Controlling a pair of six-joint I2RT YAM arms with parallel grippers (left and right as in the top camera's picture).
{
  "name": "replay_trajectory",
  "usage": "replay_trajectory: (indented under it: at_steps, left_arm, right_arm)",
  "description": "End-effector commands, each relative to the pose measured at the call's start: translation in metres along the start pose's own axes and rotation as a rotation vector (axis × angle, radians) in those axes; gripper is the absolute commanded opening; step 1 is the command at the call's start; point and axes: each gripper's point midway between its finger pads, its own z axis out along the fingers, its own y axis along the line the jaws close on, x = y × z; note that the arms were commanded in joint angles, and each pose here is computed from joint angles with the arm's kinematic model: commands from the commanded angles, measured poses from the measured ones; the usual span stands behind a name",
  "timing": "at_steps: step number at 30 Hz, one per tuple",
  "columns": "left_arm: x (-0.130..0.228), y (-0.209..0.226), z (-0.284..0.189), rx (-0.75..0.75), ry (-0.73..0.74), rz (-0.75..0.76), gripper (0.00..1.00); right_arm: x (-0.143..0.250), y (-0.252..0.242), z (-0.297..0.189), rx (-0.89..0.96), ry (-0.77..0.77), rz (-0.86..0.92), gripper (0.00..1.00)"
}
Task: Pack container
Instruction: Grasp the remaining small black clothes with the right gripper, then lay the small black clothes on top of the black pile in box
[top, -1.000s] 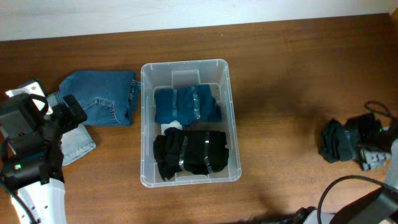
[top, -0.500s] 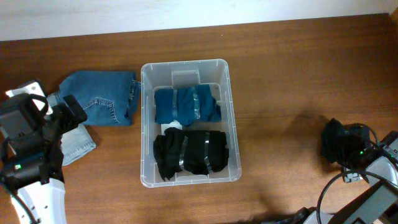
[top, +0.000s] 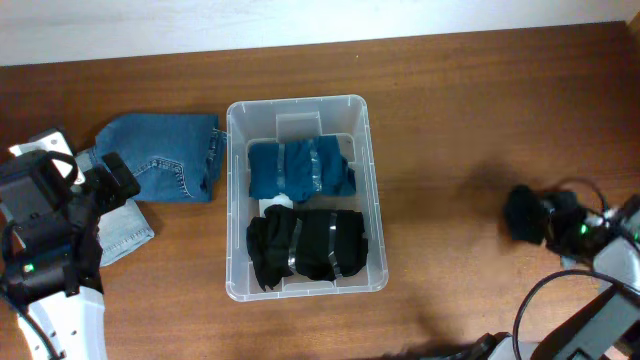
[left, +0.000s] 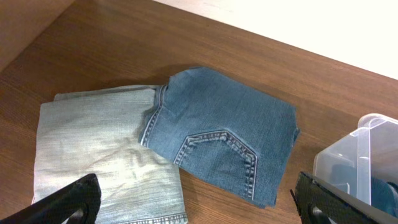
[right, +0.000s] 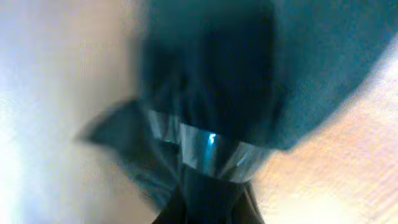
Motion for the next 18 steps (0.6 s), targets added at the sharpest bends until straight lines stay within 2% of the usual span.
replay_trajectory:
  at_steps: [1, 4, 7, 9, 11, 13, 15, 18]
  left_arm:
    - [-0.008, -0.001, -0.005, 0.009, -0.020, -0.017, 0.99]
    - [-0.008, -0.001, -0.005, 0.009, -0.020, -0.017, 0.99]
    - [-0.008, -0.001, -0.005, 0.009, -0.020, -0.017, 0.99]
    - [-0.008, -0.001, -0.005, 0.009, -0.020, -0.017, 0.99]
    - [-0.008, -0.001, -0.005, 0.009, -0.019, -0.017, 0.99]
    - [-0.007, -0.001, -0.005, 0.008, -0.016, -0.017, 0.99]
    - [-0.007, -0.001, -0.005, 0.008, -0.016, -0.017, 0.99]
    - [-0.007, -0.001, -0.005, 0.009, -0.016, -0.017, 0.99]
  right_arm:
    - [-0.009, 0.102, -0.042, -0.156, -0.036, -0.386, 0.04]
    - [0.016, 0.176, -0.076, -0.237, -0.017, -0.667, 0.04]
    - [0.089, 0.253, -0.117, -0.370, 0.045, -1.054, 0.04]
    - [0.154, 0.278, -0.129, -0.444, 0.120, -1.243, 0.04]
    - [0.198, 0.282, -0.132, -0.487, 0.191, -1.345, 0.04]
    - [0.264, 0.279, -0.136, -0.526, 0.298, -1.484, 0.04]
    - [0.292, 0.273, -0.139, -0.528, 0.341, -1.548, 0.04]
    - [0.348, 0.244, -0.141, -0.499, 0.494, -1.674, 0.04]
